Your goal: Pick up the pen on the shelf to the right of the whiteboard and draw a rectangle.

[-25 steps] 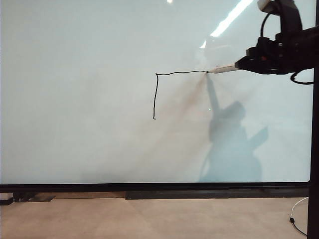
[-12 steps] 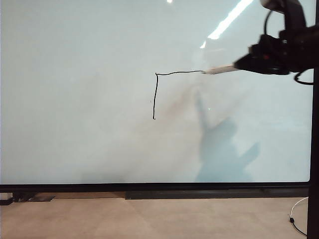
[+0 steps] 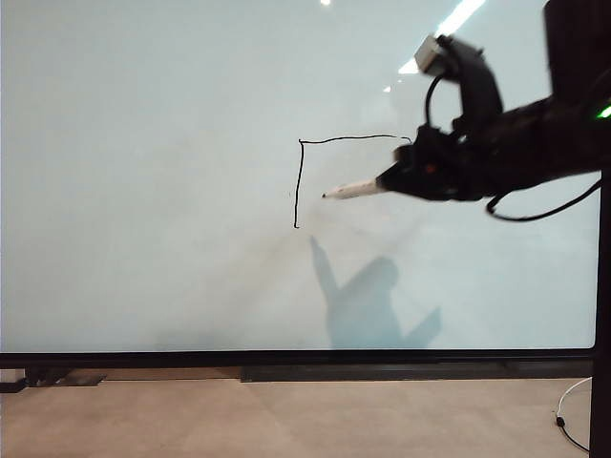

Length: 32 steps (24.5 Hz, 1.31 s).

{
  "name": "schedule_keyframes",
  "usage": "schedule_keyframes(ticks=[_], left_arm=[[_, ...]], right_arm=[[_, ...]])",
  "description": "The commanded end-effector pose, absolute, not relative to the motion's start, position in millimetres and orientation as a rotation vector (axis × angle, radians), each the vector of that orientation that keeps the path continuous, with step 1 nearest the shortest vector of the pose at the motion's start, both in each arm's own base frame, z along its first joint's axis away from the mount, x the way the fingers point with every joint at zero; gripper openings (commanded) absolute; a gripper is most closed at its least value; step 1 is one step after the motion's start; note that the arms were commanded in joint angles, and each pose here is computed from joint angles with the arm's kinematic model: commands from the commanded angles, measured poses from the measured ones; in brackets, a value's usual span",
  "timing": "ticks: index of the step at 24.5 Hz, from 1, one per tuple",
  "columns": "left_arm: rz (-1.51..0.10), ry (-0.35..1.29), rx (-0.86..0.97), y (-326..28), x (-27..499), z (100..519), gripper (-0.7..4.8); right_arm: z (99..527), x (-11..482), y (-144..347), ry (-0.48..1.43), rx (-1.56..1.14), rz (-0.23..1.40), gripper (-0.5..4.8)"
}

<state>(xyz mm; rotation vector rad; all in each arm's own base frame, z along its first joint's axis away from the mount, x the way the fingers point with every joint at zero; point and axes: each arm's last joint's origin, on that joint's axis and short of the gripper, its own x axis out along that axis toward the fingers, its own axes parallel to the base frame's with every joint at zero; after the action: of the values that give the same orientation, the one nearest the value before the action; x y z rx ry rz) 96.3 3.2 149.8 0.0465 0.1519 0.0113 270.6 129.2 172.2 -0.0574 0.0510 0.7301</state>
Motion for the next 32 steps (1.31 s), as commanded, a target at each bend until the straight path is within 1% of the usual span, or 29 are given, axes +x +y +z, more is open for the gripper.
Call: schedule_keyframes(ticks=[1, 4, 14, 24, 32], left_arm=[[0.008, 0.142, 0.047, 3, 96, 152, -0.05], [0.007, 0.142, 0.047, 3, 96, 152, -0.05], [0.007, 0.142, 0.047, 3, 96, 152, -0.05], [0.008, 0.142, 0.047, 3, 96, 152, -0.05], [0.008, 0.142, 0.047, 3, 96, 152, -0.05]], right_arm=[[170, 280, 138, 0.014, -0.024, 0.764, -0.06], [164, 290, 144, 0.022, -0.003, 0.805, -0.07], [154, 308, 152, 0.051, -0.002, 0.807, -0.06], [151, 314, 153, 0.064, -0.011, 0.739, -0.06], [152, 314, 152, 0.058, -0.024, 0.715, -0.07]])
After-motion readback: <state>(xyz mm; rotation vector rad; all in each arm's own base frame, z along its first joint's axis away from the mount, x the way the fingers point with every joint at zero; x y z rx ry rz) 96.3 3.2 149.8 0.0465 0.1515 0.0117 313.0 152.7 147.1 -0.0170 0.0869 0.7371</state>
